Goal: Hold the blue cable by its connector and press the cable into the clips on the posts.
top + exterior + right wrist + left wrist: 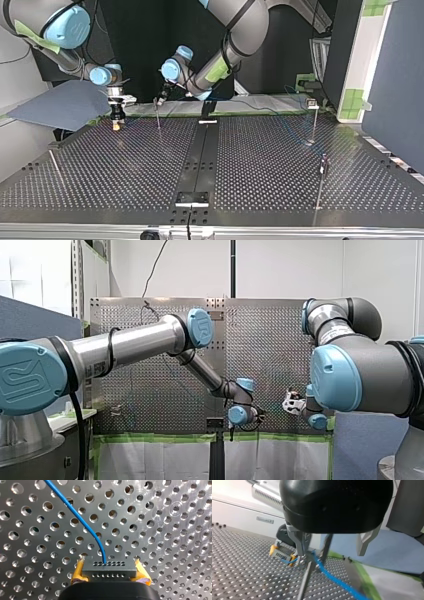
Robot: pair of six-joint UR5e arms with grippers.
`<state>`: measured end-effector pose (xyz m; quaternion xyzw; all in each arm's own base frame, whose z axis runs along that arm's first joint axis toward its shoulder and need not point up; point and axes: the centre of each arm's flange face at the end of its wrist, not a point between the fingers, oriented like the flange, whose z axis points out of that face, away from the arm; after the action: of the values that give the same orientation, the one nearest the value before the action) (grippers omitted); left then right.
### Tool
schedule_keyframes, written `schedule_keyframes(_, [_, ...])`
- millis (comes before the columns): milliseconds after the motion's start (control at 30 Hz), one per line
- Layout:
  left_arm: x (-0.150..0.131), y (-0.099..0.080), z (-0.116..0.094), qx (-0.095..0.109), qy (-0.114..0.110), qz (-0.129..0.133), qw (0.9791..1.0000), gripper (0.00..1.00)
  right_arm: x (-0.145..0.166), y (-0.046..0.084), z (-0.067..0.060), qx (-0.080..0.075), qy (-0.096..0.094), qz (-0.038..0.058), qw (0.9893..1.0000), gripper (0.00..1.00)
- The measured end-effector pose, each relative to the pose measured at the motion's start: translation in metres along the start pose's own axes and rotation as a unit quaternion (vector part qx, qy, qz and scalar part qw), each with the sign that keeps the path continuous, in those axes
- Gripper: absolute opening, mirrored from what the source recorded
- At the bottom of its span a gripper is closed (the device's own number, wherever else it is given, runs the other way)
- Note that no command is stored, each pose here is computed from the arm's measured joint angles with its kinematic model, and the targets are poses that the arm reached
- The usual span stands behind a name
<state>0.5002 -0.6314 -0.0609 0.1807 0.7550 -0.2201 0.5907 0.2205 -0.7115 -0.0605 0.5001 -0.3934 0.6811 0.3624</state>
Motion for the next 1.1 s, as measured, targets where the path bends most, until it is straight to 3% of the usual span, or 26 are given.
schedule_keyframes(167, [0.005, -0.001, -0.007, 0.002, 0.006, -0.001, 1.0000, 0.98, 0.000, 0.000, 0.000, 0.000, 0.000, 0.0001, 1.0000, 0.00])
schedule_keyframes(567, [-0.012, -0.002, -0.017, 0.008, -0.020, -0.009, 0.9997, 0.98, 0.000, -0.001, 0.001, 0.001, 0.001, 0.0002, 1.0000, 0.00])
schedule_keyframes(1100, [-0.010, -0.010, -0.021, 0.014, -0.020, -0.007, 0.9997, 0.98, 0.000, -0.003, 0.002, 0.003, 0.001, 0.0001, 1.0000, 0.00])
